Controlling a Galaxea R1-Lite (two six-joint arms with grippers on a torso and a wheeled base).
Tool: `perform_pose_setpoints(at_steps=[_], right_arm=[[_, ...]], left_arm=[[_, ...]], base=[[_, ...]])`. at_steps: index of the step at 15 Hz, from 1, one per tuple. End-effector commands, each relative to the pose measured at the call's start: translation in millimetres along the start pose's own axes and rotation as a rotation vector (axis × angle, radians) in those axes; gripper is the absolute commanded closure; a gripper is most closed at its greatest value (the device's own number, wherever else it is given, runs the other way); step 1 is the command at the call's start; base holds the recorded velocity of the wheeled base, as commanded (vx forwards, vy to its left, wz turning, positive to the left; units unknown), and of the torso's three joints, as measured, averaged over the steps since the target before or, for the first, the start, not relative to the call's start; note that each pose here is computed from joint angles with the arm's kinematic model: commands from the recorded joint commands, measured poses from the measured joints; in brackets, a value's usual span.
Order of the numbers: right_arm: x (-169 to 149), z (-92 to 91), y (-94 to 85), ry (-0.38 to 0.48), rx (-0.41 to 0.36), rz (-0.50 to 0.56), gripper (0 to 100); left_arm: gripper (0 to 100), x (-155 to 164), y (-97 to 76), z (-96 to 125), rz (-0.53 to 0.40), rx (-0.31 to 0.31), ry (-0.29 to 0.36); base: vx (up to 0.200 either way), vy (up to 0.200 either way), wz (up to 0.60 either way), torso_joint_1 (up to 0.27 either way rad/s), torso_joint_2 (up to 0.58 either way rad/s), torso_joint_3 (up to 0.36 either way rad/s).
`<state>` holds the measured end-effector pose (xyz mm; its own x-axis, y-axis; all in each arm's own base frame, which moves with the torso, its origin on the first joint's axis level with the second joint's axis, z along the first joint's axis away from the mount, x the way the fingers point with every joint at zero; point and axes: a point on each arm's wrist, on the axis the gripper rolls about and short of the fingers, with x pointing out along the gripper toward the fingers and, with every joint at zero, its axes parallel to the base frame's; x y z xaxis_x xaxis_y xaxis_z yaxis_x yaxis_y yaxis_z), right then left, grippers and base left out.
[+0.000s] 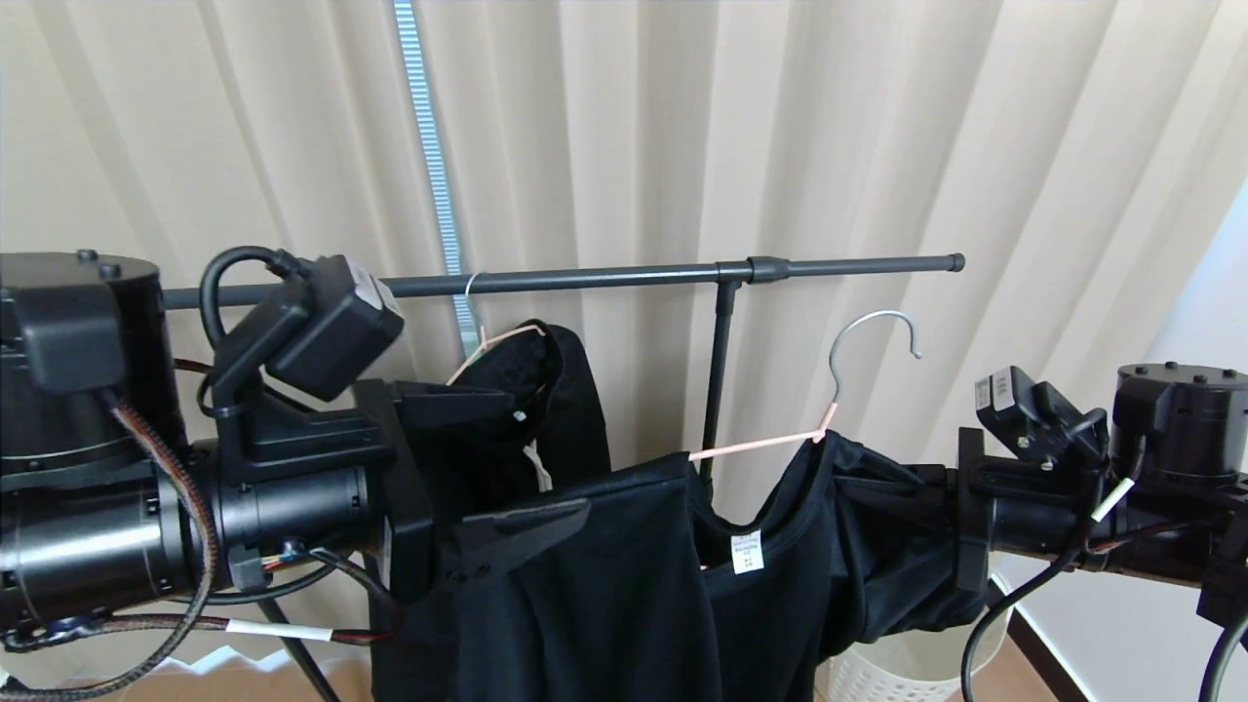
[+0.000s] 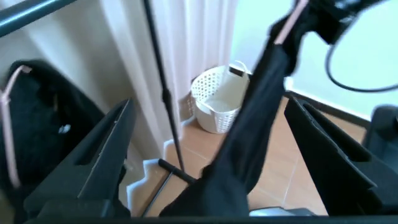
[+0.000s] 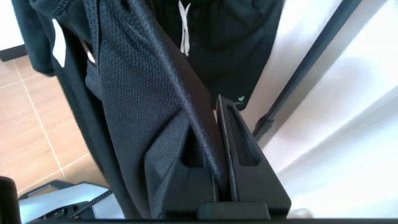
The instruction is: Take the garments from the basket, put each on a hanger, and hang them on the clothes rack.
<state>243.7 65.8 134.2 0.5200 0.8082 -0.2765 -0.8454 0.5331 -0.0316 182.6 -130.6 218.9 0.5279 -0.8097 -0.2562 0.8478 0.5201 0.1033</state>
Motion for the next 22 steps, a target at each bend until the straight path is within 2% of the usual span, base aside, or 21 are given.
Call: perform_pose_setpoints(at_steps=[1, 3, 8, 16, 17, 19, 20, 22], right_arm=[[2.0, -0.4, 2.7, 0.002, -0.001, 0.013, 100], [2.4, -0.4, 5.6, 0.003, -0.002, 0.022, 100], [2.3, 0.5, 12.3, 0.001, -0.033, 0.041, 100], [0.1, 2.6, 18.8, -0.007, -0.057, 0.054, 100], [0.1, 2.6, 18.8, -0.007, -0.057, 0.054, 100], [0.6, 1.9, 18.5, -0.005, -0.055, 0.054, 100], [0.6, 1.9, 18.5, -0.005, -0.055, 0.054, 100], [0.8, 2.0, 18.8, -0.004, -0.056, 0.054, 100]], left_arm=[[0, 19.8, -8.5, -13.9, -0.069, 0.012, 0.068], [0, 28.8, -11.4, -24.6, -0.095, 0.019, 0.112], [0, 31.6, -13.5, -37.8, -0.108, 0.007, 0.159], [0, 34.8, -17.5, -46.0, -0.123, -0.002, 0.190], [100, 35.0, -18.2, -45.8, -0.126, 0.001, 0.189], [100, 34.8, -19.0, -47.4, -0.132, 0.015, 0.193], [100, 34.0, -19.6, -49.3, -0.137, 0.049, 0.196], [100, 33.1, -20.6, -52.9, -0.143, 0.072, 0.206]], base=[[0.000, 0.000, 0.00, 0.000, 0.00, 0.000], [0.000, 0.000, 0.00, 0.000, 0.00, 0.000], [0.000, 0.000, 0.00, 0.000, 0.00, 0.000], [0.000, 0.000, 0.00, 0.000, 0.00, 0.000], [0.000, 0.000, 0.00, 0.000, 0.00, 0.000], [0.000, 0.000, 0.00, 0.000, 0.00, 0.000], [0.000, 0.000, 0.00, 0.000, 0.00, 0.000], [0.000, 0.000, 0.00, 0.000, 0.00, 0.000]])
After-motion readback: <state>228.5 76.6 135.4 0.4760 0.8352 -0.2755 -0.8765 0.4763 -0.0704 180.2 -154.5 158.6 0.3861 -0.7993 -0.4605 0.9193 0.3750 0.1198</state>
